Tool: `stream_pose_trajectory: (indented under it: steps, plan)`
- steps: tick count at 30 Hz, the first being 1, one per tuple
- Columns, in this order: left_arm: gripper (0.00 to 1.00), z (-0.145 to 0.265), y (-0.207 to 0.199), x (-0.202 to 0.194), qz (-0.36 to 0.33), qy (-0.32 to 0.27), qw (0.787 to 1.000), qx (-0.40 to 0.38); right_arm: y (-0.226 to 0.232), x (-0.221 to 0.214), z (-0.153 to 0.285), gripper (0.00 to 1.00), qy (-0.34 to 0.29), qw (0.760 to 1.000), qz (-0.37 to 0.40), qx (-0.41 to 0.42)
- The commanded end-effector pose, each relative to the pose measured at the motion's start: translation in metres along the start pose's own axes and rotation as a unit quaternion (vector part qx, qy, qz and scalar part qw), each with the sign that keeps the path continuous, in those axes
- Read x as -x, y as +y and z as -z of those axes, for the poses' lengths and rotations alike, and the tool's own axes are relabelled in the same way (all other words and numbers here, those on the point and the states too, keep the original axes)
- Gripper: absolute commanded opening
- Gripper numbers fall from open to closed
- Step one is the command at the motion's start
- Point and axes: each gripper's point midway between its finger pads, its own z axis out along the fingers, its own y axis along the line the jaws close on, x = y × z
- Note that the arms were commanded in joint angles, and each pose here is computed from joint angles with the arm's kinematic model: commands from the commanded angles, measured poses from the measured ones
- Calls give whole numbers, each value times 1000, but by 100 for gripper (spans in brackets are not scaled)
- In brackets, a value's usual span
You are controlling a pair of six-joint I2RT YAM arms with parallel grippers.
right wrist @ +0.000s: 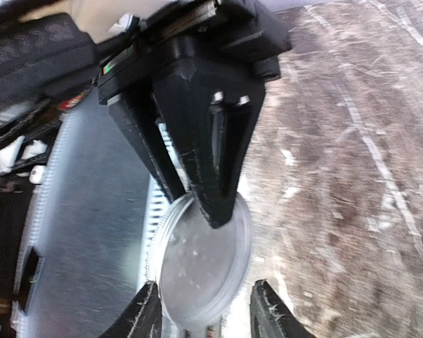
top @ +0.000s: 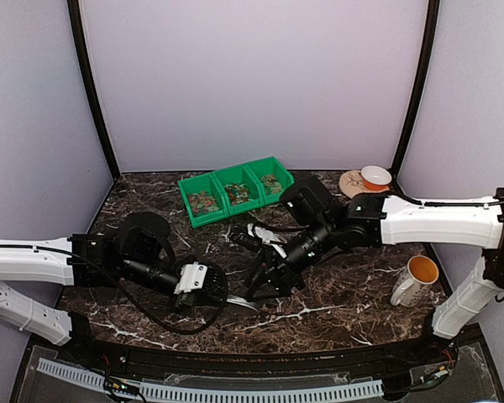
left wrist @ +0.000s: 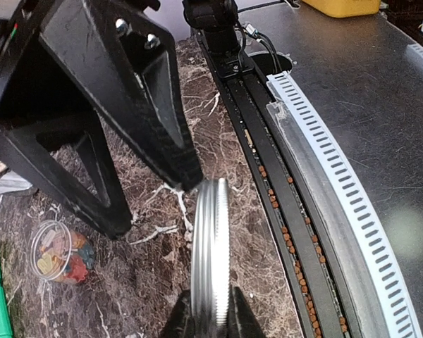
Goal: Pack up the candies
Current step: Pass from the right arm to the left, then put down the bottle lid at the center of the board.
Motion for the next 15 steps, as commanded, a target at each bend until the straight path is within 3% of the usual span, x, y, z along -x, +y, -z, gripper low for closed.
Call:
stream_pose_trajectory:
  steps: [1, 8, 15]
  plan:
    - [7, -3, 13, 11, 34, -7, 999, 19, -18, 0, 27, 44, -6, 995, 32, -99]
    - [3, -10, 34, 4, 82, 22, 995, 61, -32, -7, 55, 48, -27, 979, 38, -199]
    - [1, -22, 54, -9, 187, 57, 977, 89, -53, -14, 72, 49, -36, 961, 19, -273]
